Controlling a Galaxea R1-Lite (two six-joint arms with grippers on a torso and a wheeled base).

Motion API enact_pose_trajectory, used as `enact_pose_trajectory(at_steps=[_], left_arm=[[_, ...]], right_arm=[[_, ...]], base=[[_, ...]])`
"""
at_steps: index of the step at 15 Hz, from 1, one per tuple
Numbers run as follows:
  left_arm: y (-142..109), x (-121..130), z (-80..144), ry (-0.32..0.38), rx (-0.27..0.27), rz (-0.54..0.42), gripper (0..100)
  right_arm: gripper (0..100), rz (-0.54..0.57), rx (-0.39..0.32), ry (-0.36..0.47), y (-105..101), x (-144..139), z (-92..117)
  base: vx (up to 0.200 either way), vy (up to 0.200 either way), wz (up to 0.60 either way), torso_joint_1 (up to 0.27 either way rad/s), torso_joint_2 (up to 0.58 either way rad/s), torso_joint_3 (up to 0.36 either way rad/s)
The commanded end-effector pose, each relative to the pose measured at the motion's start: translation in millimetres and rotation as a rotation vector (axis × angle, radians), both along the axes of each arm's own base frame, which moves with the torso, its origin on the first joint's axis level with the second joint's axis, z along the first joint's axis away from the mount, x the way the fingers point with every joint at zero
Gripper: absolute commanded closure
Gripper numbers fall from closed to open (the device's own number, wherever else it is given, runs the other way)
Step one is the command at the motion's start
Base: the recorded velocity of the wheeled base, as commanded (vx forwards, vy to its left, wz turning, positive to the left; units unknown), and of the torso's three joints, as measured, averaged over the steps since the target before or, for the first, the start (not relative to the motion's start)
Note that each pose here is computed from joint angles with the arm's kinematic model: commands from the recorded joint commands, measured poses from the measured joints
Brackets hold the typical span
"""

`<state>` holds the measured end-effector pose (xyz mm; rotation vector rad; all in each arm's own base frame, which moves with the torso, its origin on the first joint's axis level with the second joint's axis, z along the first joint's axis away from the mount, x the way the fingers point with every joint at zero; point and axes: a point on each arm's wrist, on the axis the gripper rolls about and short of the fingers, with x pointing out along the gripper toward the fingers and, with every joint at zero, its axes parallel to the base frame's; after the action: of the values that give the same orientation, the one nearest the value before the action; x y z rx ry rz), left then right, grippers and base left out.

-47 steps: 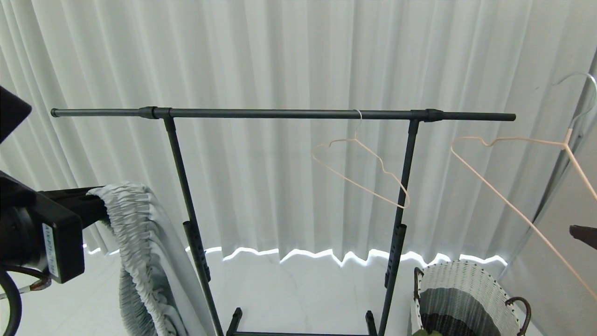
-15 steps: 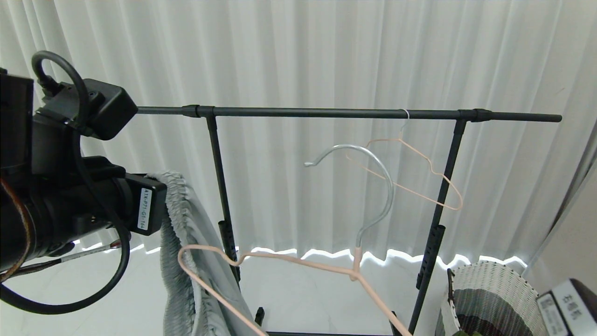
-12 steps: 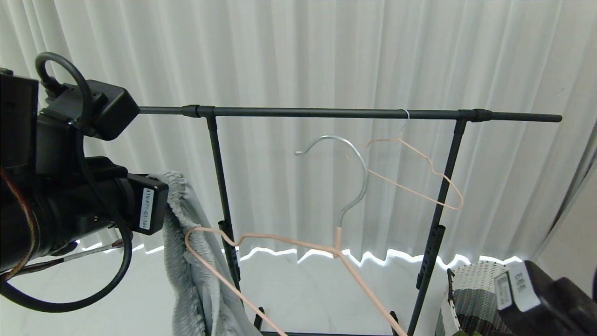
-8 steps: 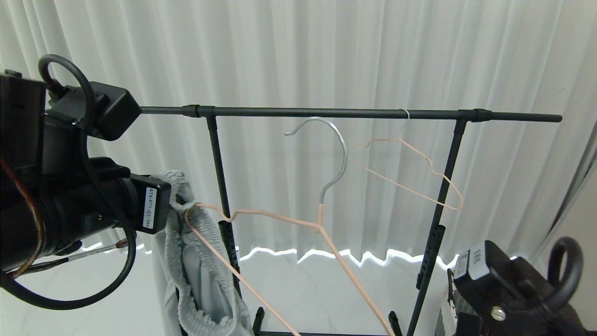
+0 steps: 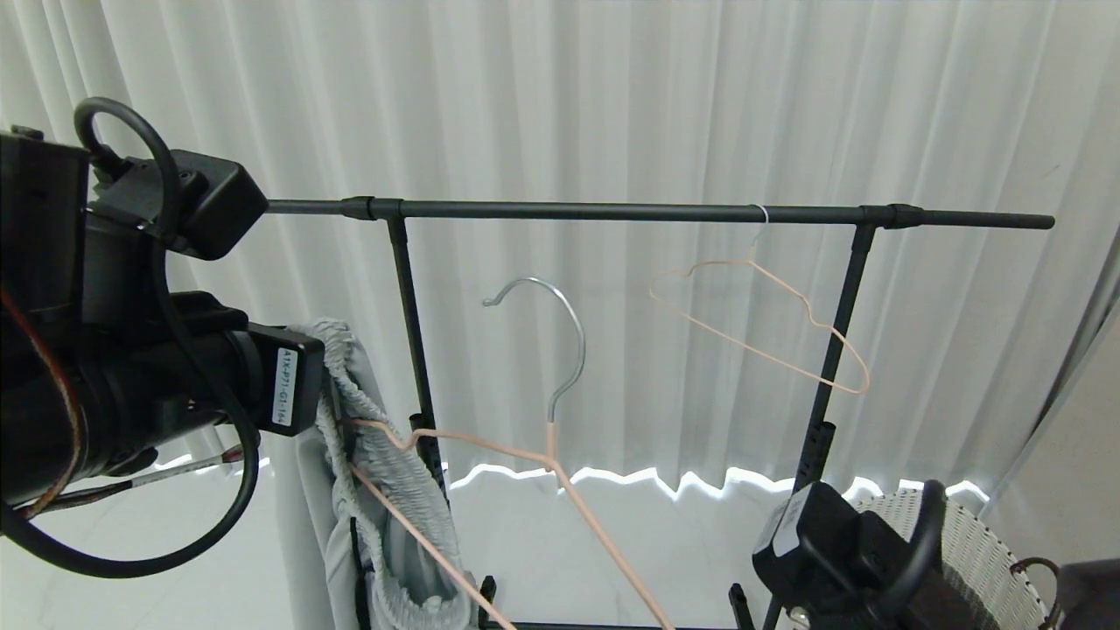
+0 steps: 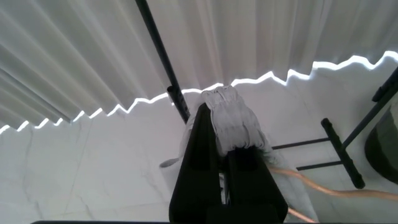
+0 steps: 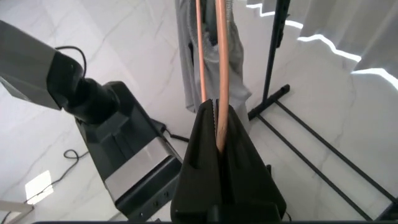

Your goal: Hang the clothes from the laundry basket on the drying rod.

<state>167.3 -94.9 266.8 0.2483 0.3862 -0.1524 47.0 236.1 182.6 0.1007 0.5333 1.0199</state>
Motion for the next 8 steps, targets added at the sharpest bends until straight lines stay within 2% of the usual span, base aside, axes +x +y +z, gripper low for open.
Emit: enact_pose_trajectory(at_steps=[1, 3, 5, 8], left_arm=[[0.1, -0.1, 1.4, -0.004, -0.002, 0.001, 100], [0.4, -0.5, 0.0, 0.000, 0.000, 0.001, 100], [0.2, -0.2, -0.3, 0.001, 0.002, 0.000, 100], [-5.2, -3.8, 0.0, 0.000, 0.000, -0.034, 100]], right_arm=[[100, -0.007, -0.020, 0.003, 4.6, 1.2, -5.5], [100, -0.011, 0.004, -0.004, 7.0, 2.4, -3.4], [100, -0.005, 0.066, -0.030, 10.2, 3.0, 2.8], [100, 0.010, 0.050, -0.049, 12.7, 3.3, 0.3]], base=[[0.000, 0.000, 0.00, 0.000, 0.00, 0.000], [0.000, 0.000, 0.00, 0.000, 0.00, 0.000], [0.000, 0.000, 0.00, 0.000, 0.00, 0.000], [0.000, 0.000, 0.00, 0.000, 0.00, 0.000]])
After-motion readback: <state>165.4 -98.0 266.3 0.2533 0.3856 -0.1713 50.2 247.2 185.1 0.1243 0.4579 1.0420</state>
